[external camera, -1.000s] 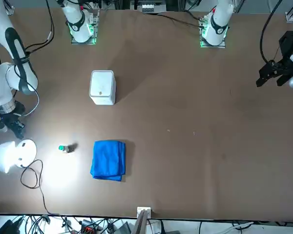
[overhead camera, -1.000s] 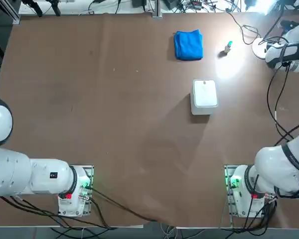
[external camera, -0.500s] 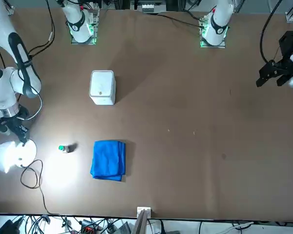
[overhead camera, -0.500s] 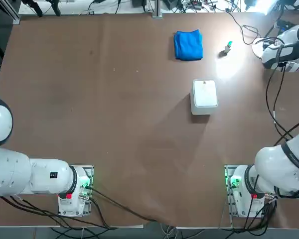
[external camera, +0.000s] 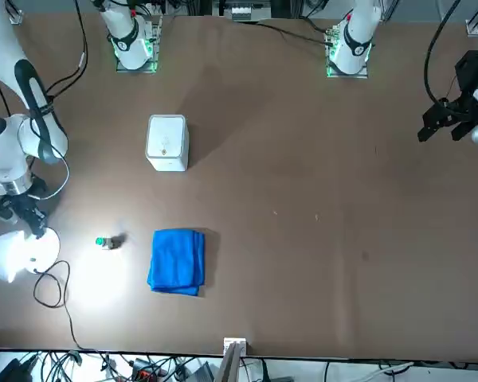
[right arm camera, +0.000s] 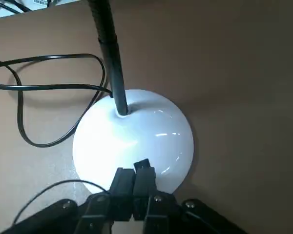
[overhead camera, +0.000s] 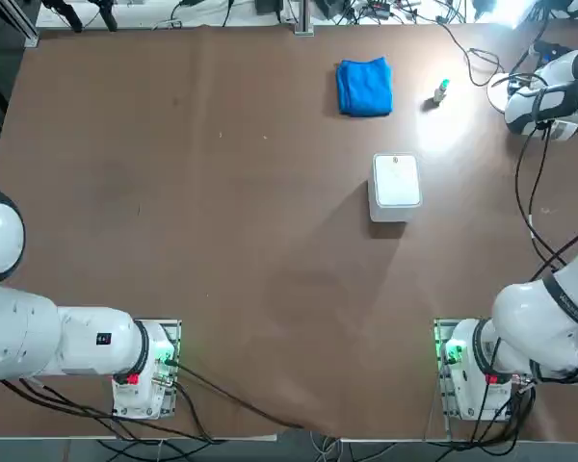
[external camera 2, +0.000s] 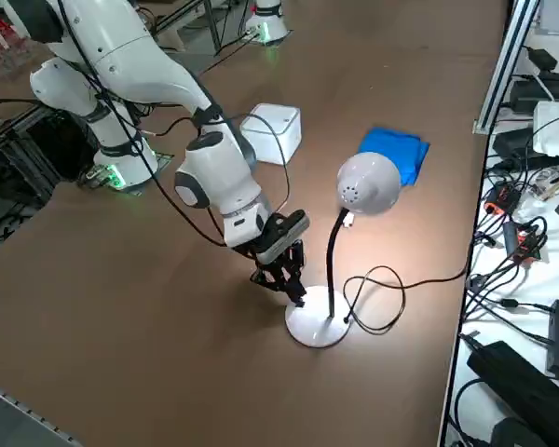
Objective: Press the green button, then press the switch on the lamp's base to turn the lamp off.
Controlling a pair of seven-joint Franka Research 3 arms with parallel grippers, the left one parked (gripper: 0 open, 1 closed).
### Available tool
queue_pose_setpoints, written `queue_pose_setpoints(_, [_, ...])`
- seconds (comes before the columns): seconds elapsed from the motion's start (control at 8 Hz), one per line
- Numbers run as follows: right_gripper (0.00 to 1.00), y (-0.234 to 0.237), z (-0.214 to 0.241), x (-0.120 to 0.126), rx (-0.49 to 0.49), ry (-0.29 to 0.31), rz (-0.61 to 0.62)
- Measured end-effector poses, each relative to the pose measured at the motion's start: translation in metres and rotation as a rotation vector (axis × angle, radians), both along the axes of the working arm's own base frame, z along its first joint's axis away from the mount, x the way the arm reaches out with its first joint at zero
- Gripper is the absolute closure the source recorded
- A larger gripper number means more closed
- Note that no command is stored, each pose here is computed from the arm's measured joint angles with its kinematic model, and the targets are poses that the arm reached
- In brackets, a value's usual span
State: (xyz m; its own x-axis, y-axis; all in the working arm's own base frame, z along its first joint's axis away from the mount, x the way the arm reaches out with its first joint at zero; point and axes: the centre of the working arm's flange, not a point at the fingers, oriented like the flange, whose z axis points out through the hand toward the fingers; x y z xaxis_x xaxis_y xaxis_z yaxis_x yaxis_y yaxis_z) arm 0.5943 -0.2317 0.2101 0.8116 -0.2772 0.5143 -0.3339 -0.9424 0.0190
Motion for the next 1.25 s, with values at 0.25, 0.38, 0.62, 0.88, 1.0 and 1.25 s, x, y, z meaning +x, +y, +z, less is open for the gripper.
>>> queue_pose_setpoints(0.25, [0.98,0.0003,-0.0027,-0.0002,0.001,-0.005,-0.001])
queue_pose_setpoints(0.38, [0.98,0.0005,-0.0044,-0.0005,0.002,-0.004,-0.001])
queue_pose_setpoints(0.62, [0.98,0.0008,-0.0087,-0.0013,0.005,0.000,-0.002])
queue_pose_setpoints(0.88, [0.98,0.0008,-0.0087,-0.0012,0.005,0.000,-0.003])
queue_pose_setpoints(1.0, [0.98,0.0008,-0.0087,-0.0012,0.005,0.000,-0.003])
queue_pose_setpoints(1.25, [0.98,0.0008,-0.0089,-0.0013,0.006,0.000,-0.003])
